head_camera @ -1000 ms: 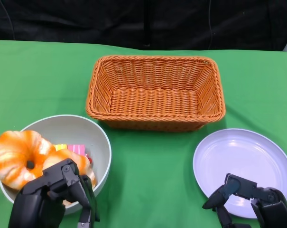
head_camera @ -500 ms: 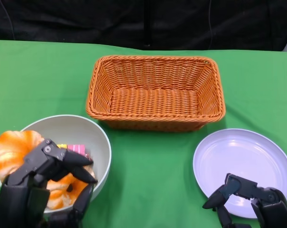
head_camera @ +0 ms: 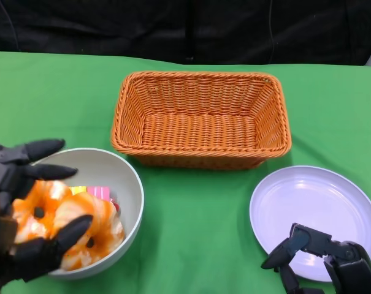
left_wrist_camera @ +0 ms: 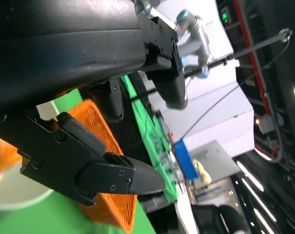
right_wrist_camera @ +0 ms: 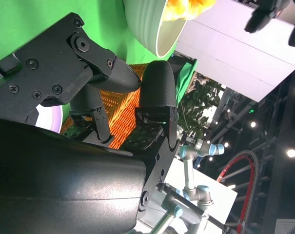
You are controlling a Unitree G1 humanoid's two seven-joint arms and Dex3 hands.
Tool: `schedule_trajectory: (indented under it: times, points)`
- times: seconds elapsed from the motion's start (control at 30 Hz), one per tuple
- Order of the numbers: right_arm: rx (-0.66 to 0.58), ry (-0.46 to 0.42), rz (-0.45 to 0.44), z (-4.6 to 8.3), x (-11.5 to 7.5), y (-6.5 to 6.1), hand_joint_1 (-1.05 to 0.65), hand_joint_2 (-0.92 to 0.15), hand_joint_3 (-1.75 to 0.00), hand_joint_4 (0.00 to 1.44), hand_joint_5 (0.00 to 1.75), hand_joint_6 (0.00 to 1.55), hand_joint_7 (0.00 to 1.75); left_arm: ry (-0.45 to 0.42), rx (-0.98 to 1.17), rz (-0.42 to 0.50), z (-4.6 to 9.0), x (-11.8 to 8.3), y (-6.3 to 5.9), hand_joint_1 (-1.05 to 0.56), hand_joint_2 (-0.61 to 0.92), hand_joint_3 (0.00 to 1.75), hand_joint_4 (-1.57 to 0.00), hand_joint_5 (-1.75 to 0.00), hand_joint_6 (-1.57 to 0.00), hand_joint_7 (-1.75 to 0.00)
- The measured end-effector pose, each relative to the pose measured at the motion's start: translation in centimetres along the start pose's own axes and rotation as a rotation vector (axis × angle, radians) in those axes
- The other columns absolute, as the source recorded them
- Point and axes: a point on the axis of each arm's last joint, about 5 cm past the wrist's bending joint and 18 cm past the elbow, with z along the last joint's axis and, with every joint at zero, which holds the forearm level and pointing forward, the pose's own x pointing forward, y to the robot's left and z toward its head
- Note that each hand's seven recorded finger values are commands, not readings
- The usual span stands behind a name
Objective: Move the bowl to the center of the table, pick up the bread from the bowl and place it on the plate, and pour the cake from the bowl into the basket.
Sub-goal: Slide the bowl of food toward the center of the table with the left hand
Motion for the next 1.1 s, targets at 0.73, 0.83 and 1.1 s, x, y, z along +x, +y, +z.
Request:
schedule_trajectory:
  times: [0.73, 0.83, 1.1]
  points:
    - [0.003, 0.006, -0.002, 0.2, 0.1, 0.0, -0.38, -0.42, -1.23, 0.71, 1.54, 0.82, 1.17, 0.167, 0.420, 0.141, -0.5, 0.0, 2.2, -0.63, 0.92, 0.44, 0.00, -0.45, 0.00, -0.46]
    - [0.003, 0.006, -0.002, 0.2, 0.1, 0.0, -0.38, -0.43, -1.24, 0.72, 1.54, 0.82, 1.18, 0.208, 0.429, 0.159, -0.7, 0.0, 2.4, -0.59, 0.92, 0.47, 0.00, -0.35, 0.00, -0.41]
    - [0.002, 0.006, -0.002, 0.2, 0.1, 0.0, -0.36, -0.42, -1.24, 0.72, 1.53, 0.82, 1.18, 0.336, 0.305, 0.198, -1.1, 0.7, 3.6, -0.77, 0.92, 0.68, 0.00, -0.38, 0.00, -0.29]
